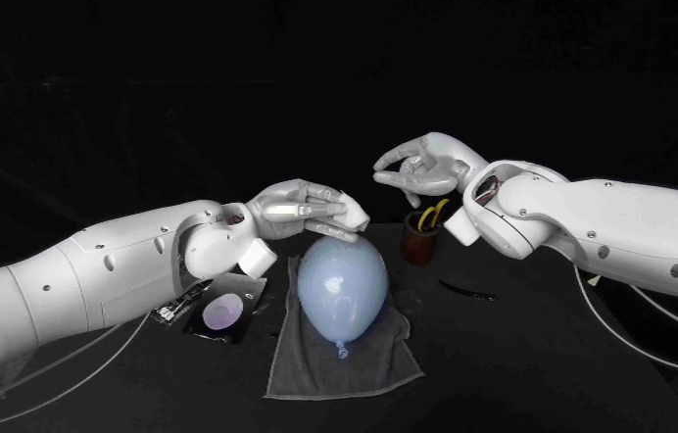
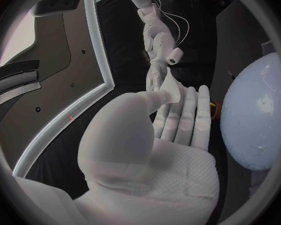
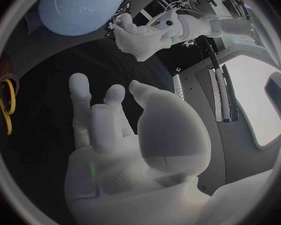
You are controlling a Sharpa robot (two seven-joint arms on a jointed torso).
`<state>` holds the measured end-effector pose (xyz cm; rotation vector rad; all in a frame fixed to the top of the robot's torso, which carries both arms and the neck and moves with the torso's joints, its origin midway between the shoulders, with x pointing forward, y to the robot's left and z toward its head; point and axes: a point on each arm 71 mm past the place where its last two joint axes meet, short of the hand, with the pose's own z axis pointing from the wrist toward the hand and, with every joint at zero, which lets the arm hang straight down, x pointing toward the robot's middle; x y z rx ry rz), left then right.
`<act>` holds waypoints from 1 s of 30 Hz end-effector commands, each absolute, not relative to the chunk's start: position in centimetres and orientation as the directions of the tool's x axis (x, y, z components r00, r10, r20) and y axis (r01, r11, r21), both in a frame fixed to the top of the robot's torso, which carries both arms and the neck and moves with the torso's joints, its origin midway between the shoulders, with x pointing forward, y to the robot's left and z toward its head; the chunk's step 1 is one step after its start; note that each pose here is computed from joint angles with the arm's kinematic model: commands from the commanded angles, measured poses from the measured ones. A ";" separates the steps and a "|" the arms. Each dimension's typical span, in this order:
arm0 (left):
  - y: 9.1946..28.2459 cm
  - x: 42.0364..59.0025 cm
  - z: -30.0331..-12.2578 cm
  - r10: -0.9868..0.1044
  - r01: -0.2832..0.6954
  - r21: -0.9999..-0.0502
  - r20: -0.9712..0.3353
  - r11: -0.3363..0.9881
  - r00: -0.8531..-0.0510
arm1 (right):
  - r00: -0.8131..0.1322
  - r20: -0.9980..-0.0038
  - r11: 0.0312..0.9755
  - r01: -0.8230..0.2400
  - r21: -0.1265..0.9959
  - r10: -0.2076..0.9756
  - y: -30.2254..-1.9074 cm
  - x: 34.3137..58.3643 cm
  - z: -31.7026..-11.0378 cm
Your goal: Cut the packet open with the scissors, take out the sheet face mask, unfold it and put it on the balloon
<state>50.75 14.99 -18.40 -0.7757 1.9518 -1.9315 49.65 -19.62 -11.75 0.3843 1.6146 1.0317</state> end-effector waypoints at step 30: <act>15.0 51.0 -17.8 -0.656 0.124 -0.988 -0.151 0.089 -0.739 | -0.397 -0.626 0.587 -0.230 0.776 0.672 -15.7 47.8 -12.1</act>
